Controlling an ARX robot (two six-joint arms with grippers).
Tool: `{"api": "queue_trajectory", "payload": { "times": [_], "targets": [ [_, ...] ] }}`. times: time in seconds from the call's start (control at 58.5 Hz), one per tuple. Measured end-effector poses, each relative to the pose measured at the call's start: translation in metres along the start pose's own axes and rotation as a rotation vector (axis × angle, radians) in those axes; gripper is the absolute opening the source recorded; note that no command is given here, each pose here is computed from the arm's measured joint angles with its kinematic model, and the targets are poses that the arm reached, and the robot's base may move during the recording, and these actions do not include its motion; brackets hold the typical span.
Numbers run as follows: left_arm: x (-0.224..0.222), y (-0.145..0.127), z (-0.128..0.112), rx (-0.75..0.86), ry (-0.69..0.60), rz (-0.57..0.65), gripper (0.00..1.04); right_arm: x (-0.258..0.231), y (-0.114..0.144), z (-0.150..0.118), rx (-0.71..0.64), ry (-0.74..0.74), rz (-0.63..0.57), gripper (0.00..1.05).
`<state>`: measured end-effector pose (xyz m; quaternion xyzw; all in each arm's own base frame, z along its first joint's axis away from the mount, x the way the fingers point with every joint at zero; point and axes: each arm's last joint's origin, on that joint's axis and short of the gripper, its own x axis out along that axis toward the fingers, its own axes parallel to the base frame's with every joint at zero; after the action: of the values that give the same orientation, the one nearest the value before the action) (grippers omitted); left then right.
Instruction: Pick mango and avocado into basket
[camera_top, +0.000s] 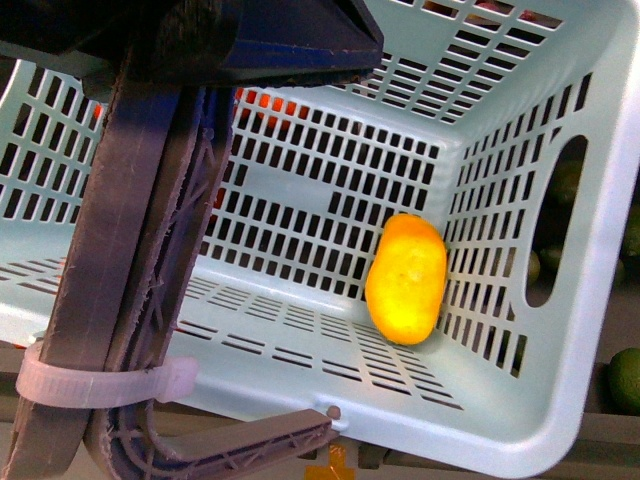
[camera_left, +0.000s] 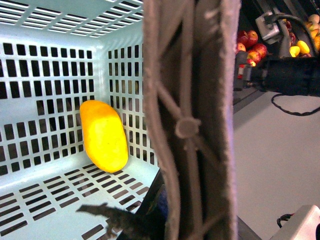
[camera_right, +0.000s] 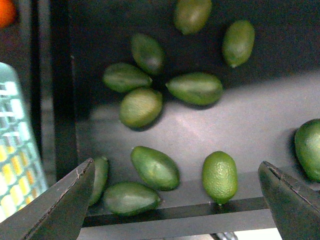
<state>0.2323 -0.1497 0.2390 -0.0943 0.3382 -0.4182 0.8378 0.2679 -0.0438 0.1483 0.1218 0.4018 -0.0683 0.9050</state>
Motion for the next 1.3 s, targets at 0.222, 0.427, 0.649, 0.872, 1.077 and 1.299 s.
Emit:
{"api": "queue_trajectory", "payload": {
  "times": [0.222, 0.427, 0.649, 0.872, 1.077, 1.299],
  "targets": [
    [0.0, 0.001, 0.0, -0.001, -0.007, 0.023, 0.04, 0.073, 0.017, -0.001, -0.077, 0.156, -0.009, 0.96],
    [0.0, 0.001, 0.0, -0.001, -0.005, 0.017, 0.04, 0.119, 0.027, -0.007, -0.299, 0.236, 0.024, 0.96],
    [0.0, 0.001, 0.0, -0.002, -0.002, 0.005, 0.04, 0.151, 0.032, -0.007, -0.628, 0.294, 0.087, 0.96],
    [0.0, 0.001, 0.0, -0.001, -0.005, 0.017, 0.04, 0.174, 0.038, -0.005, -0.852, 0.313, 0.183, 0.96],
    [0.0, 0.001, 0.0, -0.001, -0.005, 0.019, 0.04, 0.196, 0.051, -0.004, -1.022, 0.338, 0.267, 0.96],
    [0.0, 0.001, 0.0, -0.001, -0.003, 0.01, 0.04, 0.214, 0.056, 0.0, -1.139, 0.31, 0.267, 0.96]
  ]
}}
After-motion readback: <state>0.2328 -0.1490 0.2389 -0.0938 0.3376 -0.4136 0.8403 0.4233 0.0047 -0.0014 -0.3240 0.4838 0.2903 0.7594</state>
